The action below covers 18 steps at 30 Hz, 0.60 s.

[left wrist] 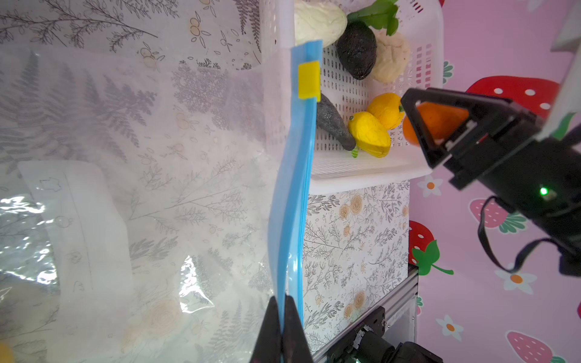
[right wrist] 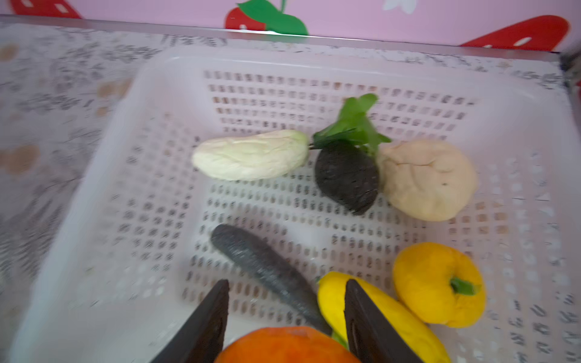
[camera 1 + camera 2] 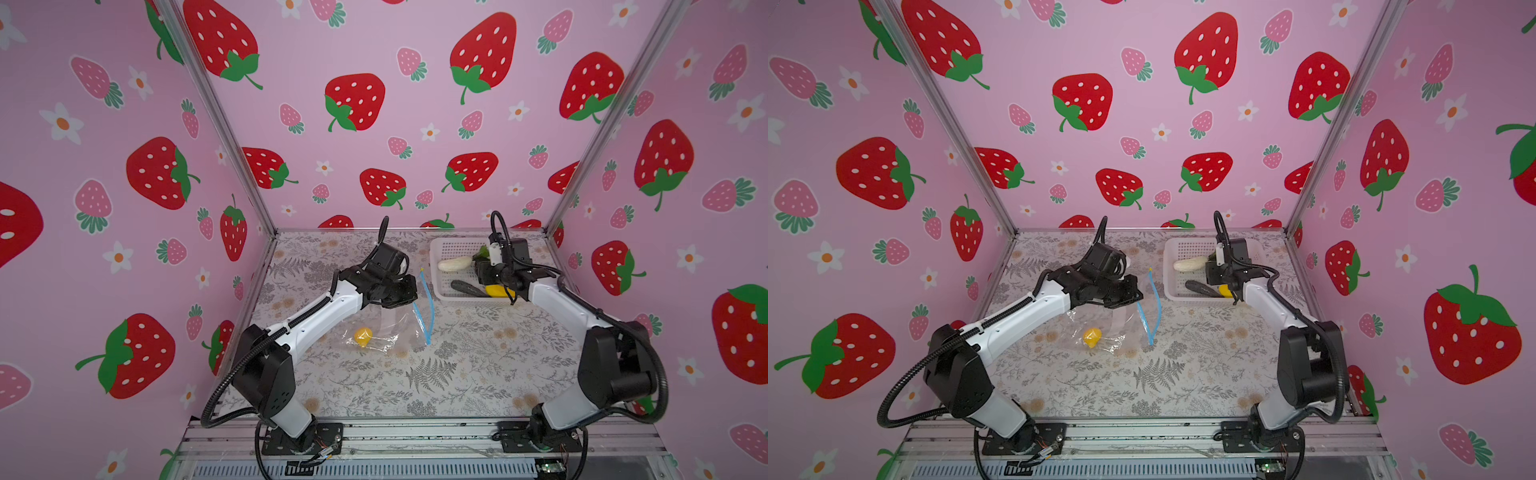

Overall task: Place the food in the zip-top bag and seal the zipper
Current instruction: 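Carry the orange to the bag mouth and release it inside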

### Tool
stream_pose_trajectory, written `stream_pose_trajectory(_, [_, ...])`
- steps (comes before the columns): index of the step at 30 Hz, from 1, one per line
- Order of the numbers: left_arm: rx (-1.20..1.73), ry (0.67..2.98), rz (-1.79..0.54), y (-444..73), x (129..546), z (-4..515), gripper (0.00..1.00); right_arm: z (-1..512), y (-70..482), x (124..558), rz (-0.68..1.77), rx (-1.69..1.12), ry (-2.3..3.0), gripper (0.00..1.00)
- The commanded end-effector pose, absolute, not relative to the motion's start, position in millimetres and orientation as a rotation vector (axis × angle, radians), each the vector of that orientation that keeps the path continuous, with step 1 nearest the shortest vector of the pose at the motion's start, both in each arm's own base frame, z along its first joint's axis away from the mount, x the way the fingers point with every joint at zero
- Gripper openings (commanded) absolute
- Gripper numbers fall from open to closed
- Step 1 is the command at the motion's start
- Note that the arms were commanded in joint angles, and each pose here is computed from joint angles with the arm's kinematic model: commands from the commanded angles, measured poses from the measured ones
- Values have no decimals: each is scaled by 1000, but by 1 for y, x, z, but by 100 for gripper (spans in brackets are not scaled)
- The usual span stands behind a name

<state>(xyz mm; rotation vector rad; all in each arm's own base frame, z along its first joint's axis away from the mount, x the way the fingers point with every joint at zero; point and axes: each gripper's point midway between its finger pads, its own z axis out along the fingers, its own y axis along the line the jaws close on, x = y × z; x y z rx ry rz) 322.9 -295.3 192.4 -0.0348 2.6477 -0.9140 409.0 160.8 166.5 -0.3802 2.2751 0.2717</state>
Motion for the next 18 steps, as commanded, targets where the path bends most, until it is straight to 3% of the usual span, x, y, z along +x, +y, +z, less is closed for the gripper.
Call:
stream_pose_trajectory(1, [-42,2636,-940,-295,322,203,0,191,214,373,514,-548,2151,49])
stream_pose_trajectory(7, [-63,2615,-933,-291,320,207,0,211,286,307,820,-773,1980,46])
stream_pose_trajectory(13, [-60,2606,-949,-291,319,206,0,225,304,266,992,-816,1883,43])
stream_pose_trajectory(18, [-44,2593,-971,-297,319,212,0,208,323,250,1056,-857,1904,40])
